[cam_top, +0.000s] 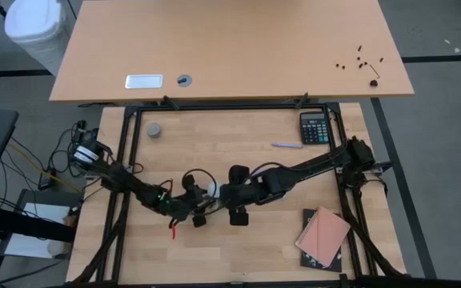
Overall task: Screw lightbulb
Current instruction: Insert the lightbulb into the bronze lamp socket
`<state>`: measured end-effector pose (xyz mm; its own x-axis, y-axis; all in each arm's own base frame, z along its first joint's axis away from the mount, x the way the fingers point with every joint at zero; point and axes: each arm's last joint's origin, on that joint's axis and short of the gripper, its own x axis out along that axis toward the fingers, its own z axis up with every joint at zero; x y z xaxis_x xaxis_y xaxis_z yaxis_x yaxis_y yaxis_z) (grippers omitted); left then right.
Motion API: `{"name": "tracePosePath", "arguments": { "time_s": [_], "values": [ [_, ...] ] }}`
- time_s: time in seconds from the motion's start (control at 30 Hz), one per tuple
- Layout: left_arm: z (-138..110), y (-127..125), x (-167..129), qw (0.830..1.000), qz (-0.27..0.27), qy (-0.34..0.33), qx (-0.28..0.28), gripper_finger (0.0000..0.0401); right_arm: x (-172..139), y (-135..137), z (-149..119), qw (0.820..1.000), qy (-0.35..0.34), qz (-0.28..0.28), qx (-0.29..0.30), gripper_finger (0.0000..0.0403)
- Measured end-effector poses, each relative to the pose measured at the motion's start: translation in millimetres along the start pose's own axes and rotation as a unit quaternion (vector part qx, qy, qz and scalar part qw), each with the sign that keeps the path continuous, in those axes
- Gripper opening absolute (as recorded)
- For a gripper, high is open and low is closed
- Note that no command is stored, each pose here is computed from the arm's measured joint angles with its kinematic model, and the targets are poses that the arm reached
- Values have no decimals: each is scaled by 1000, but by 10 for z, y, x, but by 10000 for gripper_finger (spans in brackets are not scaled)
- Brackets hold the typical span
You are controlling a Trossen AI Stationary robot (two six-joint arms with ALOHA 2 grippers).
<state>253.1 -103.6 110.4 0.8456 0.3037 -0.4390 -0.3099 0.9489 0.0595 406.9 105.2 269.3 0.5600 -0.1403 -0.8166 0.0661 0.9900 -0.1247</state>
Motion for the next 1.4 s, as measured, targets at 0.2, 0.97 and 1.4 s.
{"name": "tracePosePath", "arguments": {
  "time_s": [0.2, 0.97, 1.4],
  "values": [
    [-67, -38, 72, 1000, 0, -12, -4, 188, -41, -130, 178, 999, 30, -9, -15, 309],
    [-38, -18, 103, 999, 17, -33, -19, 188, 22, -275, 184, 996, 63, 10, -64, 354],
    [10, -27, 102, 998, 13, -52, -24, 188, 246, -261, 229, 995, 42, 13, -87, 397]
  ]
}}
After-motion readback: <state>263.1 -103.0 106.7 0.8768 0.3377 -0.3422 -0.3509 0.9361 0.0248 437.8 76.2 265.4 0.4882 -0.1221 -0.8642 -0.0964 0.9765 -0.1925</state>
